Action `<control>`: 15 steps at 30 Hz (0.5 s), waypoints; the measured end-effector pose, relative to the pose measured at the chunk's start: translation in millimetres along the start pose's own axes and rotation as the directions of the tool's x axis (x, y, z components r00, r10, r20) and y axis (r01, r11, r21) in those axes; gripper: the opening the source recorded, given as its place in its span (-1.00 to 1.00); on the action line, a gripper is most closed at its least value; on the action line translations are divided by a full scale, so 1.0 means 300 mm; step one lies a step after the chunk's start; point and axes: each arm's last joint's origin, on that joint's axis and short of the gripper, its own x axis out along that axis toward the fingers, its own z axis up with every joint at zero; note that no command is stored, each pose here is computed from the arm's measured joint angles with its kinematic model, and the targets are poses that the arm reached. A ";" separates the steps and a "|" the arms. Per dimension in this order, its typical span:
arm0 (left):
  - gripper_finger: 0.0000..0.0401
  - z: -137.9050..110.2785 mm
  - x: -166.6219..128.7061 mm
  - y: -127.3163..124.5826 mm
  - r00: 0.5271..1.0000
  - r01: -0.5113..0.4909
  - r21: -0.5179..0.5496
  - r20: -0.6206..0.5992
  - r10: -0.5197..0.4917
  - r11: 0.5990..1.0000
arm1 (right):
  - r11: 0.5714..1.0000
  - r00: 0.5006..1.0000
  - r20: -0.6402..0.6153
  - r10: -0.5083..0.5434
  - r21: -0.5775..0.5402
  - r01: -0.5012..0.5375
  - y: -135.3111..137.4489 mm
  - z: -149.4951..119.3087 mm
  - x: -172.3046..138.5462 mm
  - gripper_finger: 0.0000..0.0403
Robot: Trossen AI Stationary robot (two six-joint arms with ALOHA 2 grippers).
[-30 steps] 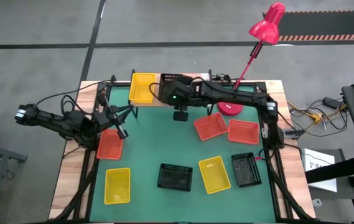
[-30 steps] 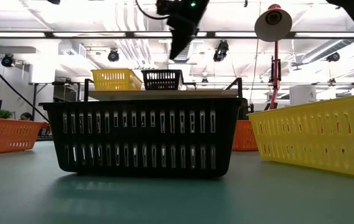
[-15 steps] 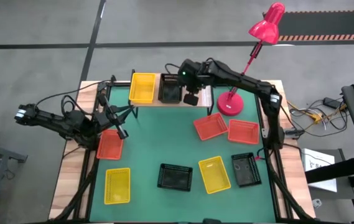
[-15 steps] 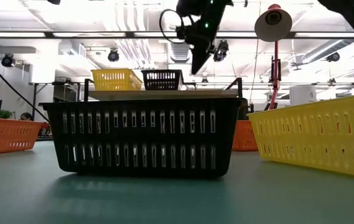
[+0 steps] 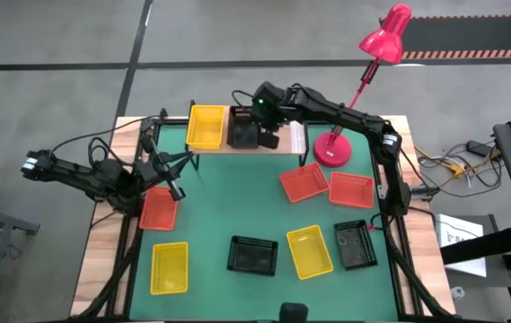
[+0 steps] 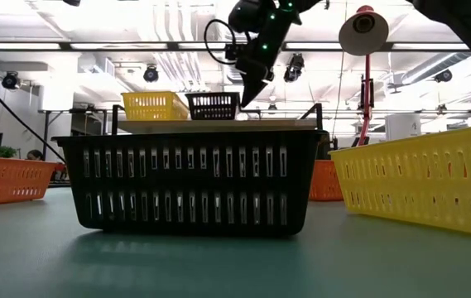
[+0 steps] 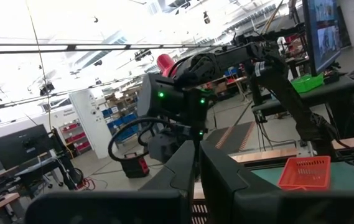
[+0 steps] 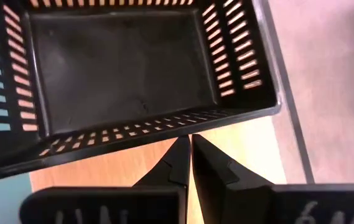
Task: Stack baskets on shelf by color
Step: Put the top black bin on the shelf
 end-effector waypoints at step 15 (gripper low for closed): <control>-0.96 0.000 0.000 0.000 1.000 0.000 0.001 0.000 0.000 1.000 | 1.000 1.000 0.009 0.000 0.028 0.000 0.008 0.006 -0.005 -0.96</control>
